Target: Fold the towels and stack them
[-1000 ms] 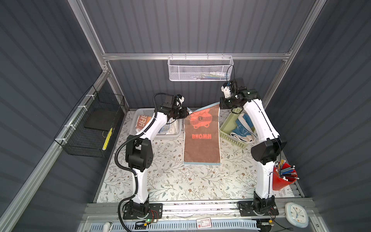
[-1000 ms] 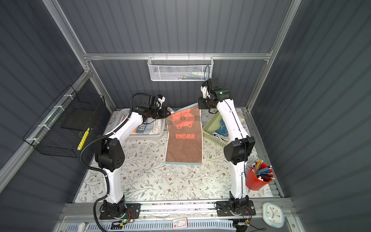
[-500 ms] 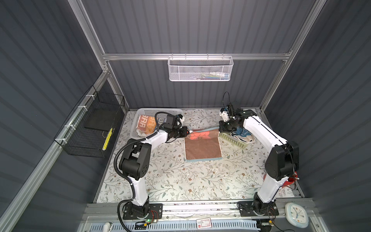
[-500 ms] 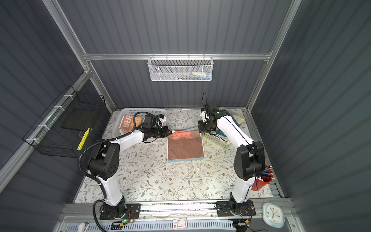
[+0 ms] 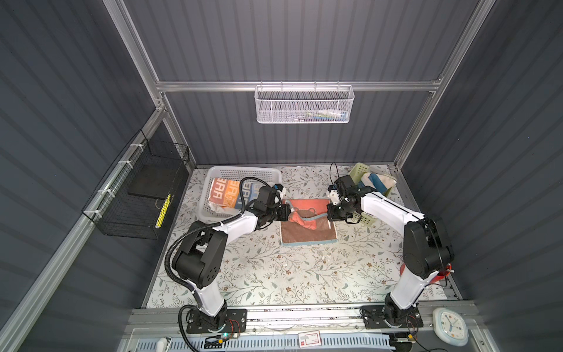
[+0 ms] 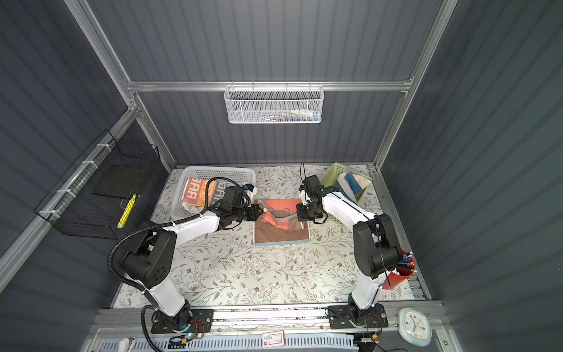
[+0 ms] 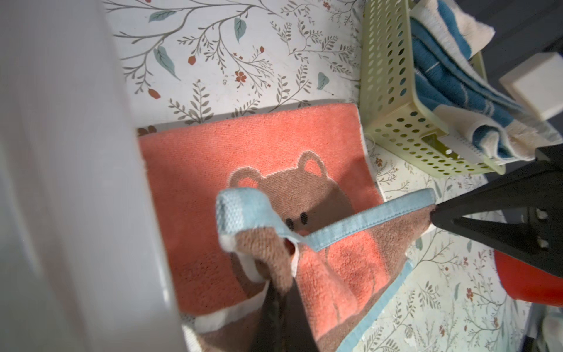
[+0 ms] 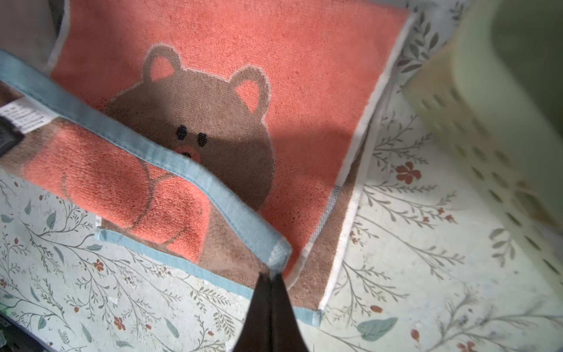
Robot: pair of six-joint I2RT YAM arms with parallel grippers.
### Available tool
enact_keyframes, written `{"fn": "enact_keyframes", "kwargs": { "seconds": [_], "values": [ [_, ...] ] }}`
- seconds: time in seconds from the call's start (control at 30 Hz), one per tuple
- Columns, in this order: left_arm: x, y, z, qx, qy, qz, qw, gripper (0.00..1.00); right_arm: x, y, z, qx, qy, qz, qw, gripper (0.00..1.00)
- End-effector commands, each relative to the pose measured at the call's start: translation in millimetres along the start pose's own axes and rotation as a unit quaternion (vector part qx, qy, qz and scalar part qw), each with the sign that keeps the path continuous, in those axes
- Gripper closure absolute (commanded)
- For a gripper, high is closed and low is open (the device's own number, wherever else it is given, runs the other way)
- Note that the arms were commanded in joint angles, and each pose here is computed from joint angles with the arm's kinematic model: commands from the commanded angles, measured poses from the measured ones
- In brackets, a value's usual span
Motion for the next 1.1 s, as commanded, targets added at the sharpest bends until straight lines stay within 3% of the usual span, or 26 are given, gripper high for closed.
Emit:
{"fn": "enact_keyframes", "kwargs": {
  "seconds": [0.0,0.33,0.53,0.7,0.87,1.07],
  "values": [
    [6.9,9.9,2.7,-0.043,0.065,0.026,0.997,1.00,2.8,-0.2,20.9,-0.012,0.020,0.011,1.000,1.00],
    [-29.4,-4.6,0.7,-0.070,0.086,0.084,0.990,1.00,14.0,-10.2,44.1,0.023,0.055,0.016,0.998,1.00],
    [-8.0,-25.8,12.5,-0.080,0.128,0.094,0.984,1.00,38.5,-23.8,53.5,0.038,0.092,0.049,0.994,1.00],
    [14.6,-39.3,19.3,-0.073,0.151,0.072,0.983,1.00,64.9,-35.7,50.2,0.042,0.107,0.082,0.990,1.00],
    [35.3,-31.1,19.8,-0.098,0.172,0.060,0.978,1.00,84.1,-30.4,46.9,0.054,0.116,0.074,0.989,1.00],
    [27.7,3.4,18.1,-0.107,0.169,0.049,0.978,1.00,86.8,-3.5,53.6,0.045,0.122,0.043,0.991,1.00]
  ]
}}
Point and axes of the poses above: each gripper's point midway between its finger pads, its own z axis out along the fingers, its own y axis along the line the jaws close on, x = y × z, the point moved 10 cm from there along -z, back along the fingers, and after that the axes turned 14 degrees about z, right-handed, at the moved point
